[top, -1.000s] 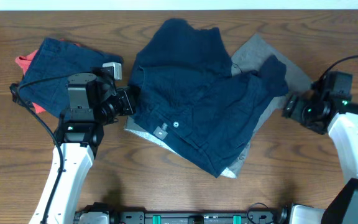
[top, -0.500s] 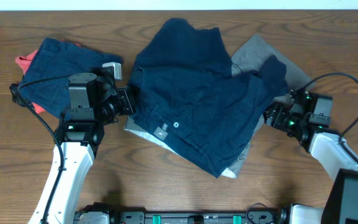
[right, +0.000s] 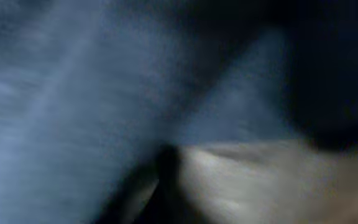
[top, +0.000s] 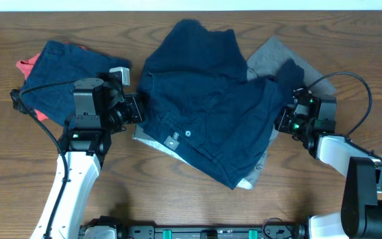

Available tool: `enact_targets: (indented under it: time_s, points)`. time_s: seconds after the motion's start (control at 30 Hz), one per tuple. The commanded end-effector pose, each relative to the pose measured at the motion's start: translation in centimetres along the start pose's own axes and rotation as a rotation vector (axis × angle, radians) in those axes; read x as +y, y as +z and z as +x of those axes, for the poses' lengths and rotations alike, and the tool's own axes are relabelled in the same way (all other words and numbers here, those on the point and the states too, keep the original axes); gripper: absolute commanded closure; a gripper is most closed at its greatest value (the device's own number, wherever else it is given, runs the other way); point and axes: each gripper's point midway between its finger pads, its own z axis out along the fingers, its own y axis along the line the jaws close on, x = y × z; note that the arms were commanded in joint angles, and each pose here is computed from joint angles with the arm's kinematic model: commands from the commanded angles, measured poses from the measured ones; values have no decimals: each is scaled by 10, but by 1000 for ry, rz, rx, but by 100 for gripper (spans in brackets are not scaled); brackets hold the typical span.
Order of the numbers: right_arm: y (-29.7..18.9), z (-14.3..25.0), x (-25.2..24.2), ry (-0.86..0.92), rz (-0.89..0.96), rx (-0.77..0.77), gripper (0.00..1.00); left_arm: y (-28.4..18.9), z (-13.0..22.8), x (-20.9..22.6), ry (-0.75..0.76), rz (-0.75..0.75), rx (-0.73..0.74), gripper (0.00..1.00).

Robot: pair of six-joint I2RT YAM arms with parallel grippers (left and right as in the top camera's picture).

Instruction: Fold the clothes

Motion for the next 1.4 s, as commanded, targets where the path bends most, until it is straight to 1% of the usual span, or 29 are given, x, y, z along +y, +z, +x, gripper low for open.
enact_targets:
  time_s: [0.0,0.03,0.1,0.2,0.27,0.4,0.47,0.5,0.6,0.67,0.7,0.77,0.8,0.83,0.93,1.0,1.07,1.1,1.13,1.23,1.37]
  points:
    - [-13,-13,-37,66,155,-33,99,-2,-6,1,1,-11,-16,94]
    - [-22,-18,-55,96,232,-40,99,-2,-6,1,9,-12,-16,94]
    - [-55,-32,-100,171,440,-67,99,-2,-7,6,26,-40,-24,94]
    - [-125,-53,-161,279,758,-123,99,-4,-12,29,20,-172,-55,94]
    - [-171,-64,-185,382,887,-180,99,-8,-16,43,20,-257,-79,94]
    - [-239,-82,-209,578,961,-320,99,-16,-25,66,46,-398,-125,94]
    - [-265,-89,-218,621,985,-371,99,-20,-27,72,46,-440,-139,94]
    - [-277,-91,-222,638,999,-392,97,-20,-27,73,46,-449,-141,94]
    - [-301,-87,-231,696,1051,-415,90,-21,-27,74,46,-451,-142,94]
    - [-305,-85,-233,713,1063,-416,77,-21,-27,74,45,-451,-142,94]
    - [-302,-85,-231,713,1045,-411,66,-20,-27,74,45,-451,-141,94]
    - [-289,-88,-223,707,965,-393,54,-20,-27,74,44,-451,-139,94]
    - [-280,-89,-217,705,909,-377,51,-20,-26,74,43,-449,-137,94]
    - [-272,-92,-210,693,850,-360,50,-19,-25,73,41,-445,-133,94]
    - [-238,-101,-173,622,586,-287,55,-18,-21,72,32,-434,-117,93]
    - [-213,-111,-133,484,356,-232,57,-18,-18,73,28,-438,-104,93]
    - [-194,-117,-98,348,198,-188,60,-18,-15,74,25,-442,-91,93]
    - [-186,-117,-85,299,149,-167,64,-18,-13,75,22,-444,-82,93]
    - [-177,-117,-71,235,104,-141,65,-18,-10,76,20,-447,-72,93]
    - [-146,-110,-42,85,42,-54,72,-19,-1,79,9,-459,-35,93]
    - [-99,-95,-13,-24,-28,57,76,-19,8,82,-1,-470,0,93]
